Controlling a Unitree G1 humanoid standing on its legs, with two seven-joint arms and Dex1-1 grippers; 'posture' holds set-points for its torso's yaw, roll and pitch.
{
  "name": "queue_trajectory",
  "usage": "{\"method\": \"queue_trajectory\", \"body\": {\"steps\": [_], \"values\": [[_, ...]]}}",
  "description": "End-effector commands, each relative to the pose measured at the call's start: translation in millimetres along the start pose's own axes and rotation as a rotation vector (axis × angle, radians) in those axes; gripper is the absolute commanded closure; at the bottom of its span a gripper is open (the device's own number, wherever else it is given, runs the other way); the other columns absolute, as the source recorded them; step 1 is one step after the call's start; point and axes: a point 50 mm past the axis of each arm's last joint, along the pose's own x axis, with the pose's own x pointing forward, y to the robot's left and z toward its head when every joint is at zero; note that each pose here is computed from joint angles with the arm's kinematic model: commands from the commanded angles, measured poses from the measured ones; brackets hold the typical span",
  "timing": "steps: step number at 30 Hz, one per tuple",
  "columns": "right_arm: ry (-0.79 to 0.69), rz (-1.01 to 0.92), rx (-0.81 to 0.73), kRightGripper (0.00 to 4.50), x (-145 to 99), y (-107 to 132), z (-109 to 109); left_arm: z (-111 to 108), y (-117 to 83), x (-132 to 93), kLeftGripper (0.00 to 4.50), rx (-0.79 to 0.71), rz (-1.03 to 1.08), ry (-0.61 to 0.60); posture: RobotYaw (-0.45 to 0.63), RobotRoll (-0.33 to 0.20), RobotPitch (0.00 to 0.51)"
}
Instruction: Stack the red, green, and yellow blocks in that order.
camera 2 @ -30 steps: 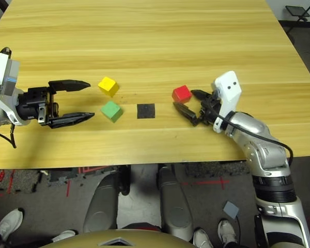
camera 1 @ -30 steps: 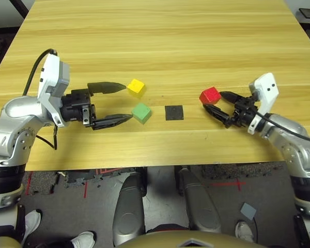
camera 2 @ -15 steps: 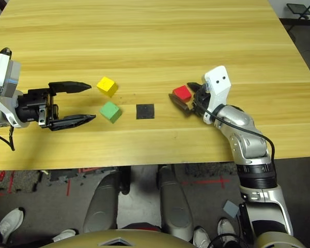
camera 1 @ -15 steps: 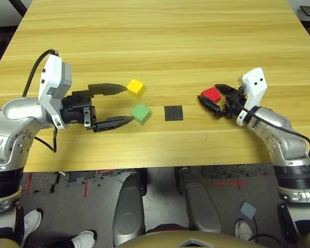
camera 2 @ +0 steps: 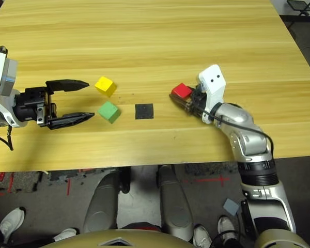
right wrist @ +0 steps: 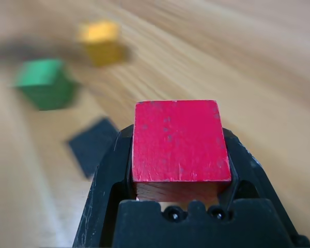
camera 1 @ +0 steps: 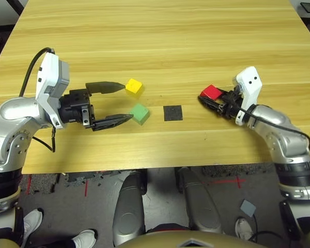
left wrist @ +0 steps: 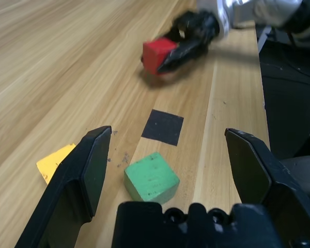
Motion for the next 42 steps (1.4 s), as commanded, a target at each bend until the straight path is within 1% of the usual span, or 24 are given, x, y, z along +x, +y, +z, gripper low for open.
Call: {"method": "queue_trajectory", "body": {"steps": [1, 4, 6, 11, 14, 20, 24, 34, 38, 42], "values": [[0.058, 0.22, -0.037, 2.39, 5.9, -0.4, -9.5, -0.8, 3.8, -1.5, 0.0, 0.007, -0.007, 0.017, 0.05, -0.144, 0.304], [0.099, 0.35, -0.111, 2.39, 21.1, -4.7, -11.0, -1.3, 7.5, 1.9, 0.0, 0.013, -0.01, 0.015, 0.06, -0.149, 0.298], [0.1, 0.396, -0.136, 2.39, 31.5, -5.5, -11.4, -1.0, 8.6, 4.2, 0.0, 0.017, -0.012, 0.014, 0.07, -0.149, 0.295], [0.1, 0.5, -0.169, 2.39, 56.2, 5.0, -18.6, 0.4, 8.7, 8.6, 0.0, 0.03, 0.002, 0.006, 0.1, -0.156, 0.293], [0.106, 0.536, -0.193, 2.39, 64.7, 10.9, -19.8, 0.2, 6.8, 8.7, 0.0, 0.03, 0.014, 0.003, 0.12, -0.16, 0.293], [0.11, 0.552, -0.217, 2.39, 72.8, 16.1, -22.4, -0.9, 3.2, 5.5, 0.0, 0.025, 0.045, 0.001, 0.15, -0.165, 0.297], [0.117, 0.529, -0.252, 2.39, 77.8, 13.3, -23.7, -2.0, 0.7, 3.7, 0.0, 0.021, 0.057, 0.004, 0.16, -0.163, 0.299], [0.101, 0.494, -0.243, 2.39, 83.9, 12.6, -25.1, -1.5, 0.2, 0.5, 0.0, 0.012, 0.076, 0.012, 0.17, -0.149, 0.302], [0.098, 0.487, -0.225, 1.38, 83.5, 13.8, -26.3, -1.5, 0.1, 1.4, 0.0, 0.006, 0.077, 0.009, 0.16, -0.147, 0.3], [0.095, 0.481, -0.209, 0.04, 81.7, 14.3, -26.7, -1.6, 0.2, 3.4, 0.0, 0.001, 0.074, 0.003, 0.15, -0.146, 0.297]]}}
